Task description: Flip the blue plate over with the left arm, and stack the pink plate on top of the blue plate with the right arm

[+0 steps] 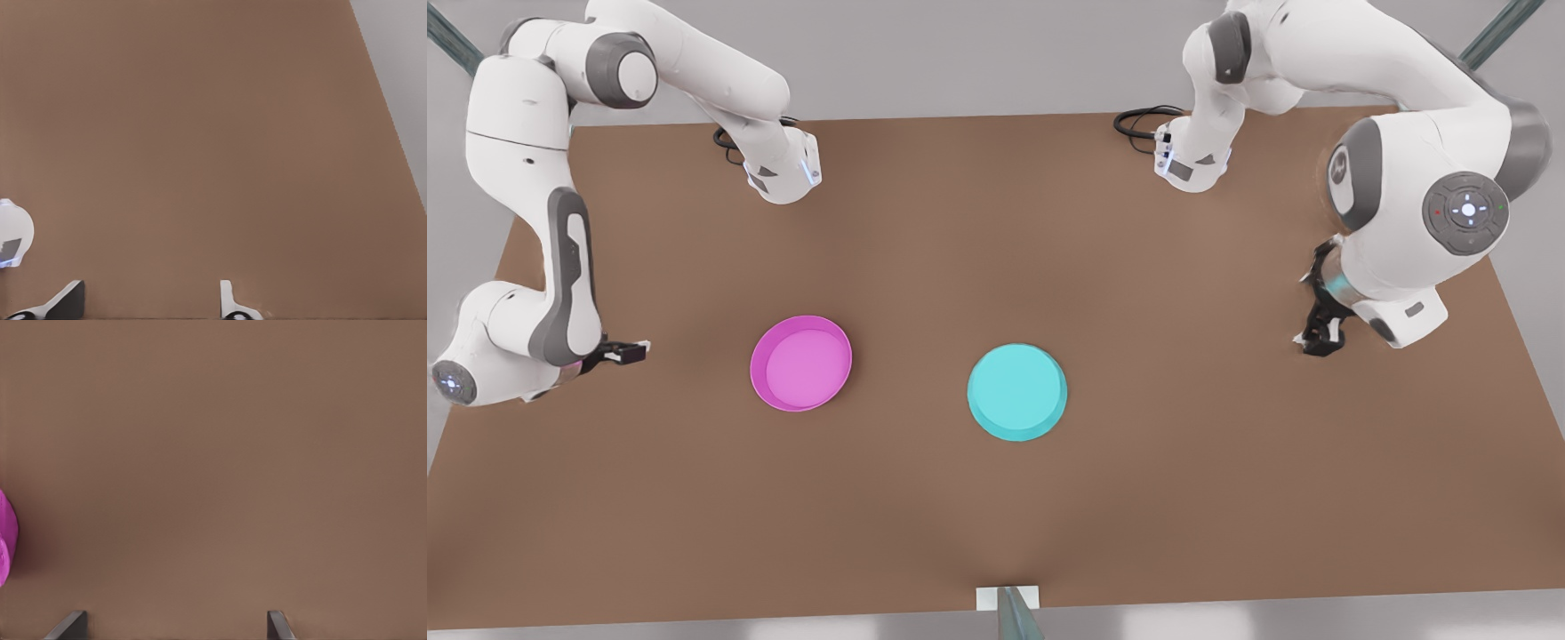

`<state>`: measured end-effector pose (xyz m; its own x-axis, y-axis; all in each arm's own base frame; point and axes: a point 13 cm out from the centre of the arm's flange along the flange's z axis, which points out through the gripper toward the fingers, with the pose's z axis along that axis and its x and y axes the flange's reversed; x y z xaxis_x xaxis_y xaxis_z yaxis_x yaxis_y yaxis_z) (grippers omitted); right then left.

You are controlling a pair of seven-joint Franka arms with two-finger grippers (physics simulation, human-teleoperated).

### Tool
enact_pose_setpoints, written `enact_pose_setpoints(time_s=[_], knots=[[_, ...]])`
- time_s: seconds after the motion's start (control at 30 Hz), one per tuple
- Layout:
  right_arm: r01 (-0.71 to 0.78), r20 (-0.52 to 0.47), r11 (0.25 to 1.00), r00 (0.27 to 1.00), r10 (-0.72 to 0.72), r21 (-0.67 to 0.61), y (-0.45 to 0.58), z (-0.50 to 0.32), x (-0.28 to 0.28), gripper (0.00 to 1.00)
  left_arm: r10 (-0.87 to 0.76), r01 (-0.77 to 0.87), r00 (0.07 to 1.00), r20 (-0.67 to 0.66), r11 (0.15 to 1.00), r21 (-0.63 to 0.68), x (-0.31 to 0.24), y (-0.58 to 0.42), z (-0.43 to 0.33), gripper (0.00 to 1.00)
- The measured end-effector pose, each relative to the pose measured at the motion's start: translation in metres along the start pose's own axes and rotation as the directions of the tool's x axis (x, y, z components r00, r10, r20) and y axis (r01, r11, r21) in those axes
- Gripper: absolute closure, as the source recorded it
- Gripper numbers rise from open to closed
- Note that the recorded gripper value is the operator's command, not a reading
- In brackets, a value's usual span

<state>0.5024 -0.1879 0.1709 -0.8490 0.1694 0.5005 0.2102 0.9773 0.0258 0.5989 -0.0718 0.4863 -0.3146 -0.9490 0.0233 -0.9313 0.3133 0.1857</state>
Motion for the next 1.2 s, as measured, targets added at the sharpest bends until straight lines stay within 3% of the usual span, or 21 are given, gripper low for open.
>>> enact_pose_setpoints(time_s=[0.07,0.23,0.6,0.8,0.83,0.87,0.97,1.2], knots=[[0.037,0.028,0.998,0.999,-0.035,-0.051,0.043,0.022,-0.006,0.0,0.221,-0.227,0.969,-0.109,0.973,-0.043,0.005,0.031,0.04,0.0],[0.076,0.095,0.988,0.994,-0.063,-0.134,0.123,0.078,0.006,0.0,0.511,-0.511,0.859,0.005,0.859,0.003,0.017,0.031,0.027,0.0],[0.06,0.303,0.979,0.953,0.002,-0.193,0.189,0.132,-0.011,0.0,0.788,-0.788,0.614,0.036,0.615,-0.02,0.027,0.028,0.028,0.0],[0.039,0.35,0.978,0.936,0.036,-0.207,0.188,0.132,-0.027,0.0,0.85,-0.851,0.524,0.048,0.525,-0.02,0.027,0.025,0.028,0.0],[0.038,0.356,0.977,0.934,0.039,-0.208,0.188,0.131,-0.028,0.02,0.858,-0.858,0.512,0.049,0.513,-0.02,0.026,0.025,0.028,0.0],[0.037,0.36,0.977,0.932,0.042,-0.209,0.187,0.129,-0.03,0.21,0.865,-0.865,0.5,0.051,0.501,-0.02,0.026,0.024,0.028,0.0],[0.037,0.37,0.976,0.928,0.046,-0.215,0.187,0.126,-0.033,0.56,0.883,-0.883,0.467,0.054,0.469,-0.021,0.026,0.023,0.027,0.0],[0.054,0.384,0.974,0.922,0.036,-0.22,0.186,0.11,-0.036,0.79,0.911,-0.911,0.409,0.057,0.411,-0.023,0.026,0.022,0.027,0.0]])
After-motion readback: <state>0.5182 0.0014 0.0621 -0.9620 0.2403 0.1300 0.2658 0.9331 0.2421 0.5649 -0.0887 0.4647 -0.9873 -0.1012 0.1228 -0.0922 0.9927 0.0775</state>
